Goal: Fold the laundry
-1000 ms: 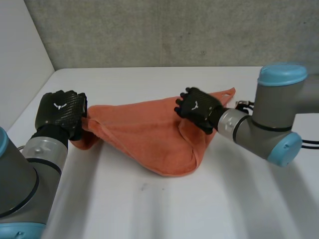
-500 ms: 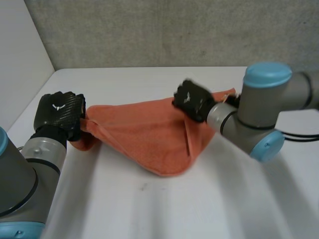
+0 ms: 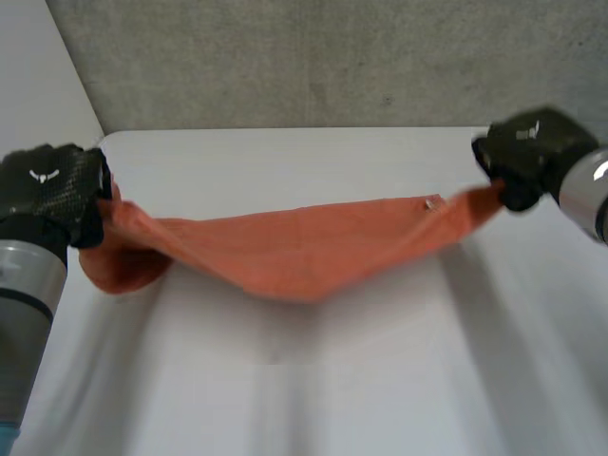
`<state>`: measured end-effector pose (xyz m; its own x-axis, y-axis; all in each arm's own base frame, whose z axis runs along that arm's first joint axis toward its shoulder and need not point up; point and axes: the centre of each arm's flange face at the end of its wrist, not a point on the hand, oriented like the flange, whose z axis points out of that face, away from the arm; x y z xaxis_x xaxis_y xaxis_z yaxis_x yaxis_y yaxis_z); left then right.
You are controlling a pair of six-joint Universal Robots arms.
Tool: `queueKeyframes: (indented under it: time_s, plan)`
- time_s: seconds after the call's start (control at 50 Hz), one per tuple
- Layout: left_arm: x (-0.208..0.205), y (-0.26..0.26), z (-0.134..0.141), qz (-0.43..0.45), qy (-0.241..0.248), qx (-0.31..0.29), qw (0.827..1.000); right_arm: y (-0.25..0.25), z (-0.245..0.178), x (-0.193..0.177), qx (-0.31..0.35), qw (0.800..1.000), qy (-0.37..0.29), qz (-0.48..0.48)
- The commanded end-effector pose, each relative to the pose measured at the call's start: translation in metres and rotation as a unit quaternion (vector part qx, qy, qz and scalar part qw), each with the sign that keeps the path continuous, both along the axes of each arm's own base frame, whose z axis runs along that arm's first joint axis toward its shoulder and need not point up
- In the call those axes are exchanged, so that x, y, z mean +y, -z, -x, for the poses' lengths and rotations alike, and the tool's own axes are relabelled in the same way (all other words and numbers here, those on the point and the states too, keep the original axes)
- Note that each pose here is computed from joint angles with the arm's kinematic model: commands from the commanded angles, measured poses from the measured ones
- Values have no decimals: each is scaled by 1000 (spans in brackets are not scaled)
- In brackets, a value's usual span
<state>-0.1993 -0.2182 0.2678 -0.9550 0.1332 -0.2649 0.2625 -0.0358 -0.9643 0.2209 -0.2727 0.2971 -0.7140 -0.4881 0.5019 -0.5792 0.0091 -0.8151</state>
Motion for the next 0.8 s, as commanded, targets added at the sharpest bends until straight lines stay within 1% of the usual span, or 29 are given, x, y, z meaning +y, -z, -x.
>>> queueKeyframes:
  time_s: [0.02, 0.04, 0.08, 0.1, 0.14, 0.2, 0.26, 0.3, 0.32, 0.36, 0.38, 0.4, 0.42, 0.44, 0.46, 0.48, 0.52, 0.54, 0.58, 0.6, 0.62, 0.64, 0.66, 0.68, 0.7, 0.74, 0.76, 0.78, 0.8]
  plan:
    - [3, 54, 0, -137, 2, -51, 989, 38, 2, 26, 42, 993, -14, -110]
    - [3, 54, 0, -137, 2, -51, 989, 46, 2, 25, 55, 991, -18, -120]
    - [3, 76, 0, -197, 2, -76, 977, 55, 1, 24, 69, 989, -23, -131]
    - [3, 76, 0, -198, 2, -76, 977, 55, 1, 24, 69, 989, -23, -131]
    - [0, 89, -2, -236, -2, -90, 968, 74, 0, 16, 101, 983, -33, -151]
    - [-11, 98, 2, -252, -3, -97, 963, 88, -2, 4, 123, 979, -34, -157]
    - [-20, 97, 4, -246, -4, -95, 965, 91, -4, -6, 127, 980, -28, -152]
    - [-44, 88, 12, -219, -4, -84, 972, 88, -13, -33, 125, 986, -17, -113]
    - [-44, 88, 12, -218, -4, -84, 972, 88, -13, -33, 125, 986, -17, -113]
    - [-73, 67, 23, -172, -4, -68, 983, 67, -31, -63, 107, 994, -15, -28]
    - [-73, 67, 23, -172, -4, -68, 983, 67, -31, -64, 107, 994, -15, -28]
    - [-88, 49, 29, -136, -3, -55, 989, 47, -41, -79, 90, 995, -11, 29]
    - [-88, 49, 29, -135, -3, -55, 989, 22, -48, -96, 66, 993, -2, 100]
    - [-105, 28, 35, -90, -3, -41, 995, 21, -48, -96, 66, 993, -2, 100]
    - [-122, 3, 41, -33, -4, -22, 999, -11, -54, -110, 35, 983, 9, 179]
    - [-122, 2, 41, -32, -4, -22, 999, -11, -54, -110, 35, 983, 9, 180]
    - [-147, -56, 51, 109, -4, 29, 994, -82, -64, -119, -40, 939, 21, 340]
    - [-147, -56, 51, 110, -4, 29, 994, -83, -64, -119, -40, 939, 21, 341]
    - [-157, -106, 52, 251, -7, 81, 965, -133, -67, -109, -106, 888, 20, 447]
    - [-157, -106, 52, 251, -7, 81, 965, -134, -67, -109, -107, 888, 20, 447]
    - [-156, -124, 51, 307, -10, 102, 946, -152, -64, -102, -129, 867, 21, 480]
    - [-156, -125, 51, 308, -10, 102, 946, -158, -62, -95, -136, 858, 22, 494]
    - [-153, -138, 50, 349, -11, 118, 930, -158, -62, -95, -136, 858, 22, 494]
    - [-150, -139, 48, 360, -11, 122, 925, -155, -61, -90, -134, 862, 18, 489]
    - [-150, -139, 48, 361, -11, 122, 925, -155, -61, -90, -134, 862, 18, 489]
    - [-150, -121, 42, 334, -17, 112, 936, -137, -60, -86, -124, 880, 9, 457]
    - [-150, -121, 42, 334, -17, 112, 936, -136, -60, -86, -124, 881, 9, 457]
    - [-152, -109, 38, 317, -21, 106, 942, -123, -61, -85, -117, 891, 3, 438]
    - [-152, -109, 38, 317, -21, 105, 942, -105, -60, -87, -107, 904, 0, 415]
